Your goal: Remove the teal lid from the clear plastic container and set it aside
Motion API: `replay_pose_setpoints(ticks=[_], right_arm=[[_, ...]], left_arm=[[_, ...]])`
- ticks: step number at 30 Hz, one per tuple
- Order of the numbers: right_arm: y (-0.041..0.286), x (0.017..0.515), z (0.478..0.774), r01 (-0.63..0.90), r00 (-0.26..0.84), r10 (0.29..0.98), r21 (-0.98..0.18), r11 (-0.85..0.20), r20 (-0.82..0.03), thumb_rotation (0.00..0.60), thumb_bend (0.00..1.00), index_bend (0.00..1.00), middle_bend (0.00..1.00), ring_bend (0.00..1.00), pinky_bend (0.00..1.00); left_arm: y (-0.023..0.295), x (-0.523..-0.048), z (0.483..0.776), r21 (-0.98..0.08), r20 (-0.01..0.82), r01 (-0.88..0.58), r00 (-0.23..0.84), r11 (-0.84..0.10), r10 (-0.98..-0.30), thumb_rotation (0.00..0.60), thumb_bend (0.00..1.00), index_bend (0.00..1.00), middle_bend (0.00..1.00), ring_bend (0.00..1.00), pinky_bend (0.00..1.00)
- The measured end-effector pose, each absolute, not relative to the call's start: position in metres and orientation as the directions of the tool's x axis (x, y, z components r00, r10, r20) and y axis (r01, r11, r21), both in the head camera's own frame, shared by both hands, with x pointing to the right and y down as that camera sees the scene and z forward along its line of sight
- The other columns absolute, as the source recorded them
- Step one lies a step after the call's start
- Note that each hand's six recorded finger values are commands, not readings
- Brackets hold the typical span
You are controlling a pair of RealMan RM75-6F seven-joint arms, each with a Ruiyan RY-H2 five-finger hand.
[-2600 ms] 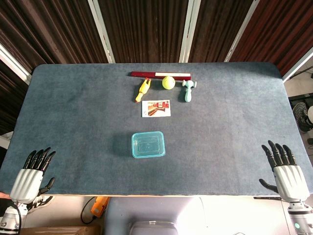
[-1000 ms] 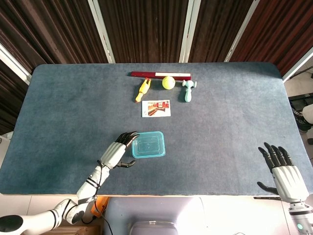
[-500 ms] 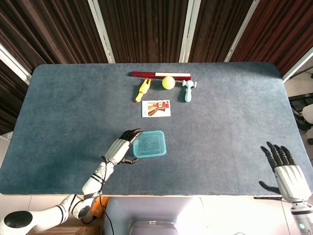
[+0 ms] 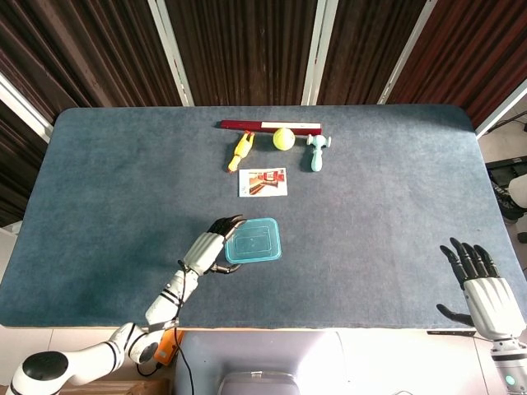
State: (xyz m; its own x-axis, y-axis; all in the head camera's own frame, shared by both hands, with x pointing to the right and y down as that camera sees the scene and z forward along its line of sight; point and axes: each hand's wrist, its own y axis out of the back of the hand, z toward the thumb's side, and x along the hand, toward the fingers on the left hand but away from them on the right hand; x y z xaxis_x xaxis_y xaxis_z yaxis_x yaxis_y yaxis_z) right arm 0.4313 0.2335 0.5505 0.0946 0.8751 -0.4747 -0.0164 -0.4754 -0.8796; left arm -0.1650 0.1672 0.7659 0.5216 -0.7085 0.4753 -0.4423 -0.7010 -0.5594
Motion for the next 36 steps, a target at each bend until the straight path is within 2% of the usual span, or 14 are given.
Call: replay_pose_setpoints(ticks=[4,7,14,17,20,28,36], right_arm=[[0.233,0.431,0.55,-0.014,0.095,0.876,-0.88,-0.474,-0.473,0.6,0.05,0.0,0.0,0.0,0.0],[0.233,0.431,0.55,-0.014,0.097,0.875,-0.88,-0.475,-0.474,0.6,0.05,0.0,0.0,0.0,0.0],[0.233,0.429,0.551,-0.013,0.103,0.873,-0.878,-0.478,-0.477,0.6,0.06,0.0,0.0,0.0,0.0],[0.233,0.429,0.551,-0.013,0.104,0.873,-0.878,-0.478,-0.477,0.6,0.06,0.0,0.0,0.0,0.0],[0.234,0.429,0.552,-0.016,0.106,0.871,-0.877,-0.48,-0.479,0.6,0.06,0.0,0.0,0.0,0.0],[0.235,0.422,0.556,-0.031,0.126,0.867,-0.875,-0.483,-0.483,0.6,0.05,0.0,0.0,0.0,0.0],[0.223,0.387,0.582,-0.092,0.247,0.827,-0.862,-0.499,-0.505,0.6,0.05,0.0,0.0,0.0,0.0]], left_arm=[[0.167,-0.162,0.769,-0.555,0.464,-0.456,0.524,-0.696,-0.714,0.6,0.28,0.0,0.01,0.0,0.01],[0.168,-0.159,0.771,-0.543,0.463,-0.469,0.525,-0.697,-0.714,0.6,0.3,0.05,0.07,0.01,0.09],[0.17,-0.154,0.772,-0.541,0.442,-0.487,0.529,-0.686,-0.724,0.6,0.37,0.3,0.33,0.22,0.34],[0.172,-0.153,0.772,-0.544,0.433,-0.492,0.529,-0.68,-0.73,0.6,0.39,0.37,0.39,0.28,0.43],[0.175,-0.152,0.769,-0.541,0.423,-0.497,0.537,-0.679,-0.73,0.6,0.39,0.37,0.42,0.32,0.48],[0.201,-0.155,0.756,-0.54,0.388,-0.471,0.596,-0.698,-0.703,0.6,0.4,0.37,0.44,0.33,0.5],[0.239,-0.159,0.737,-0.513,0.345,-0.449,0.672,-0.731,-0.655,0.6,0.39,0.34,0.43,0.32,0.46]])
